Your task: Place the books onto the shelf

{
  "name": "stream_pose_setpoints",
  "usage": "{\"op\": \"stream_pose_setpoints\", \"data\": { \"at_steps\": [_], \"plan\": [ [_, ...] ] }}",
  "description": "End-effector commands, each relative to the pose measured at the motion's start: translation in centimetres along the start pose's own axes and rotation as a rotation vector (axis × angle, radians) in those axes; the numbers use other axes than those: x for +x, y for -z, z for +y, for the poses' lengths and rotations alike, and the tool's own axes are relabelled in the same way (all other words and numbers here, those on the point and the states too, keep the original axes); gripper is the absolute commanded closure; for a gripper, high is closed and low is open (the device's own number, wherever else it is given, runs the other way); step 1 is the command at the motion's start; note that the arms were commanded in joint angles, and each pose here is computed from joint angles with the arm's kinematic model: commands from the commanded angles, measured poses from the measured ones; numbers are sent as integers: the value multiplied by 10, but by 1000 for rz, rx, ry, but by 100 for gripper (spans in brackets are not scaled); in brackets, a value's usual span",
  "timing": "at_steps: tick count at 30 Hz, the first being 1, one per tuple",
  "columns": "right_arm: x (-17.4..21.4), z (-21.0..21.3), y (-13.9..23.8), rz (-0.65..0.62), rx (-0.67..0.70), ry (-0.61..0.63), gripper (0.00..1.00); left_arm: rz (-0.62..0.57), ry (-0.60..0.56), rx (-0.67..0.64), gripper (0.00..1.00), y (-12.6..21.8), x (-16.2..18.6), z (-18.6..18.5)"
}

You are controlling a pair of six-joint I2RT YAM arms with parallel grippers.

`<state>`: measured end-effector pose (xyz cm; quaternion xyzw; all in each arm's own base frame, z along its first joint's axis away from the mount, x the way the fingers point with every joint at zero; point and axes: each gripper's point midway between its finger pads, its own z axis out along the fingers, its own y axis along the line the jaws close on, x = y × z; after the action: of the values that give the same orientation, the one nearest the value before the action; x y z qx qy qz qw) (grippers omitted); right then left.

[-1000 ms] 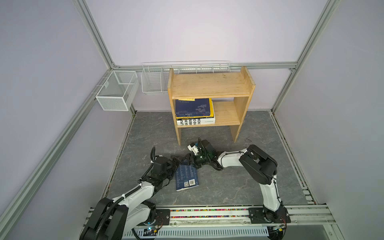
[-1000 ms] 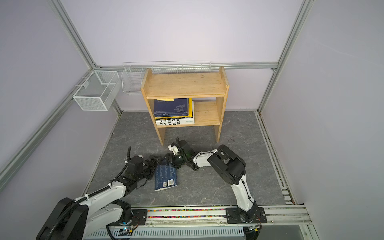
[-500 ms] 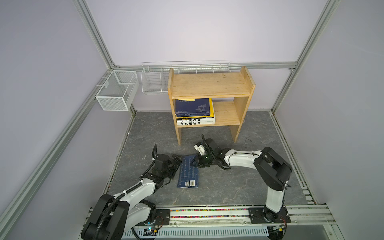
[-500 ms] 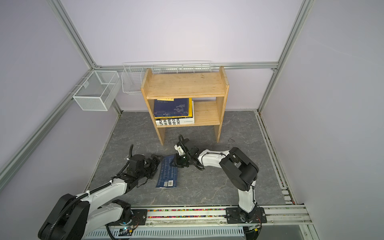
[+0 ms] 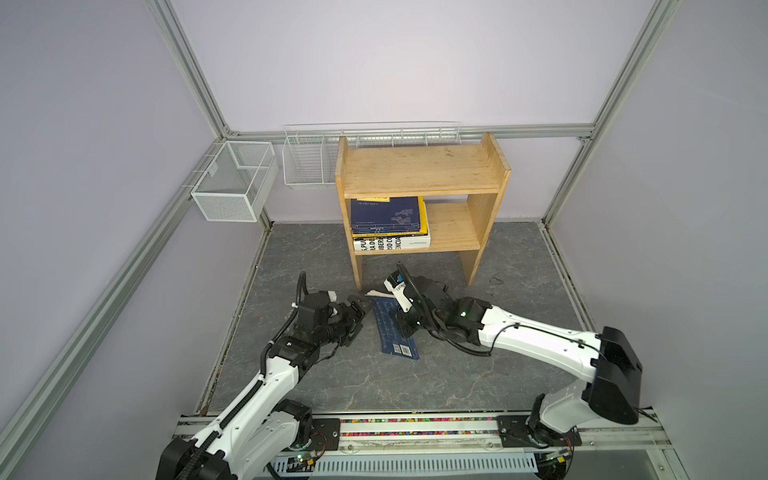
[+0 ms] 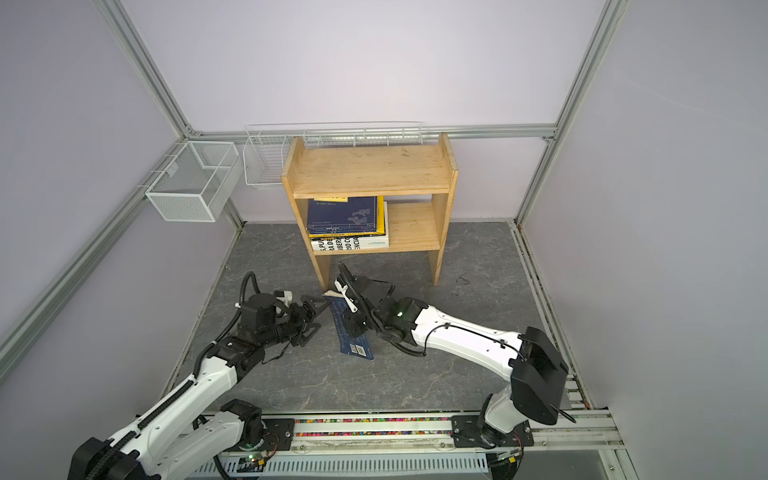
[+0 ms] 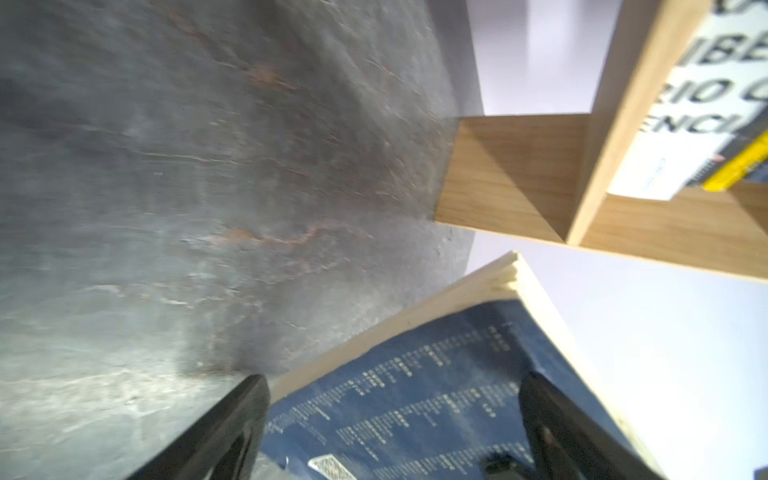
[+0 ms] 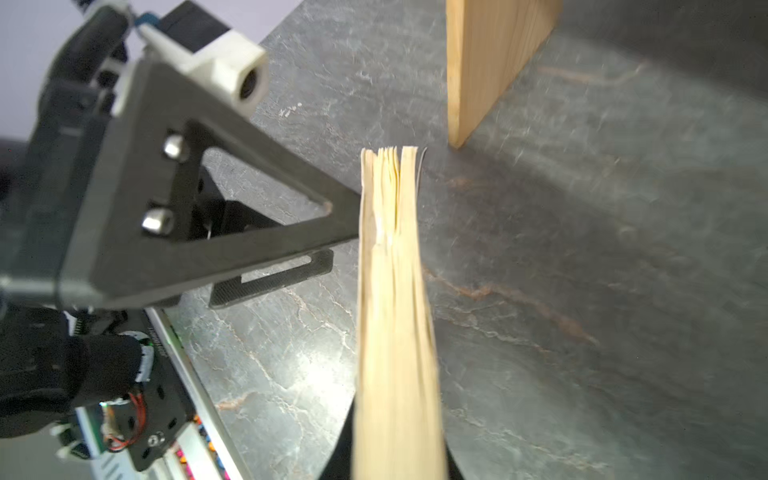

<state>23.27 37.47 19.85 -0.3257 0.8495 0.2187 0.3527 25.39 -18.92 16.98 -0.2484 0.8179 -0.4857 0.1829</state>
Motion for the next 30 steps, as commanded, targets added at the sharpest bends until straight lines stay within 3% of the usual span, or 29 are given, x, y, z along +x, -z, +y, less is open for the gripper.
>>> {"op": "stream_pose_setpoints", "data": {
  "at_steps": [1, 7, 12, 16, 22, 26, 28, 30],
  "plan": [
    [-1, -28, 12, -29, 219, 254, 93, 111, -24, 55, 7, 5, 13, -29],
    [-2, -16, 12, -51, 305, 444, 93, 156, 3, 132, 8, -1, 12, -53],
    [-4, 7, 4, -73, 311, 582, 93, 232, 51, 107, 13, -16, 20, -37],
    [0, 21, -6, -49, 333, 707, 92, 222, 73, 104, 21, -16, 21, -29],
    [8, 40, -19, -42, 342, 844, 92, 246, 79, 90, 43, -18, 24, -25],
    [8, 43, -20, -53, 366, 874, 91, 258, 90, 74, 68, -20, 26, -18],
    [7, 42, -20, -57, 372, 868, 84, 268, 77, 83, 77, -22, 27, -20],
    [6, 42, -18, -65, 370, 841, 67, 283, 52, 85, 89, -23, 27, -23]
  ]
}}
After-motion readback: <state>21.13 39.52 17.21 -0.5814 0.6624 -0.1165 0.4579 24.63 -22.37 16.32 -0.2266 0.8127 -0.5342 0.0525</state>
